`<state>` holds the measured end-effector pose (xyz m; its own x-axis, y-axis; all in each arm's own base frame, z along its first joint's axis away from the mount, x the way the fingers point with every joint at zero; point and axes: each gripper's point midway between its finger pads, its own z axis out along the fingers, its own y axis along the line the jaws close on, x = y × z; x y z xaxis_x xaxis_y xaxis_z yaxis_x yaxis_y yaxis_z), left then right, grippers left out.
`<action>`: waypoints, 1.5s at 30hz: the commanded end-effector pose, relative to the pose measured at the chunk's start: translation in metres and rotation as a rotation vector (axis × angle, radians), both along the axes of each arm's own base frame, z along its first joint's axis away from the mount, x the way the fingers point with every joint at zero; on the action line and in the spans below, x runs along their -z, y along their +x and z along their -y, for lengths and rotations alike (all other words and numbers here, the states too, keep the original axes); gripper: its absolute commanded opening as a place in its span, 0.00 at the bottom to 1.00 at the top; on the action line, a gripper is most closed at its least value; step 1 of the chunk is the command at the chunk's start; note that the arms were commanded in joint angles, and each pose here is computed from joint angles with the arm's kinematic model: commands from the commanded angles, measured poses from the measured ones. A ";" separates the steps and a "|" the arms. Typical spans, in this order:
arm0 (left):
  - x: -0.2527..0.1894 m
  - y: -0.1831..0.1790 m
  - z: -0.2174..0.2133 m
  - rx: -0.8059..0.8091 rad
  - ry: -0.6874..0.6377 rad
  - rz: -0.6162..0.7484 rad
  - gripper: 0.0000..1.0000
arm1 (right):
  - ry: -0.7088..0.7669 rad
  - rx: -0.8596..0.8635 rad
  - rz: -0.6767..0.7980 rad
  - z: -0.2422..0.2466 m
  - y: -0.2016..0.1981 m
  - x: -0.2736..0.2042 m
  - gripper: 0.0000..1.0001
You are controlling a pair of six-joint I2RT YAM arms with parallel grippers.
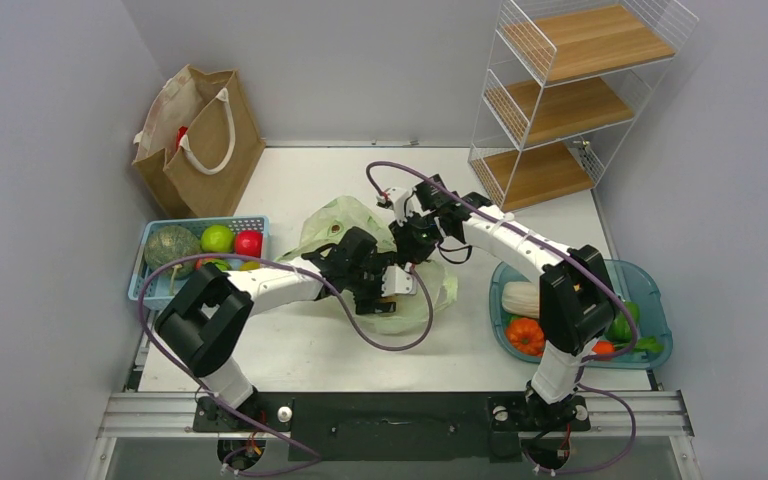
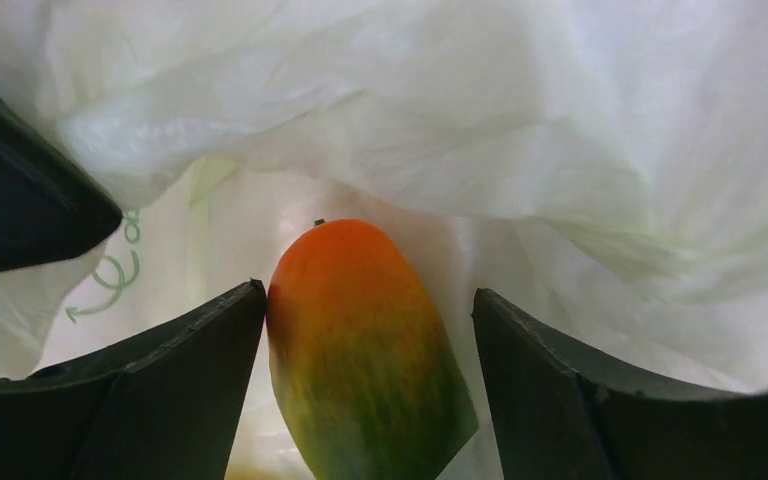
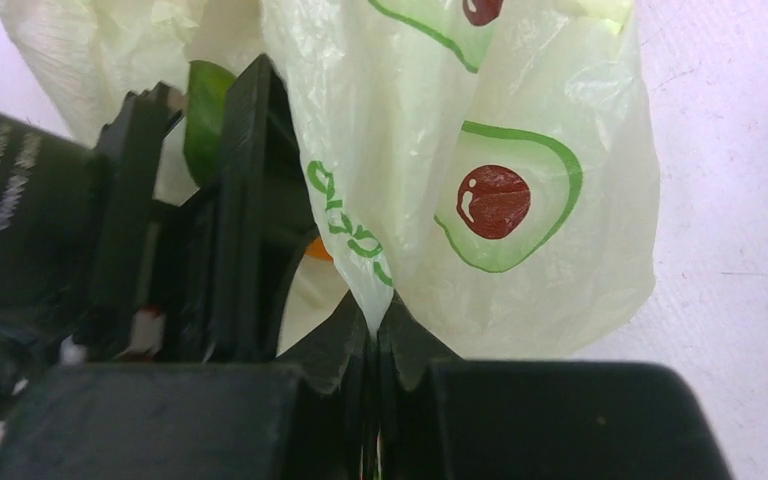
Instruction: Untie the knot of the grocery bags and take out the mixed food
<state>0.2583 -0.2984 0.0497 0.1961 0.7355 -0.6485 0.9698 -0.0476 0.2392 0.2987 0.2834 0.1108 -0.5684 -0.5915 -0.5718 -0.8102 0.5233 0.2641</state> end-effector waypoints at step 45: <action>-0.257 -0.005 -0.079 -0.579 -0.734 0.226 0.45 | -0.096 -0.052 0.131 0.029 -0.001 0.014 0.00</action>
<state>0.2364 -0.2478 0.2868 0.1995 0.2815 -0.9386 0.8221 0.4731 0.3166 0.2822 0.2623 0.0769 -0.5446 -0.6634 -0.5132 -0.8310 0.5094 0.2234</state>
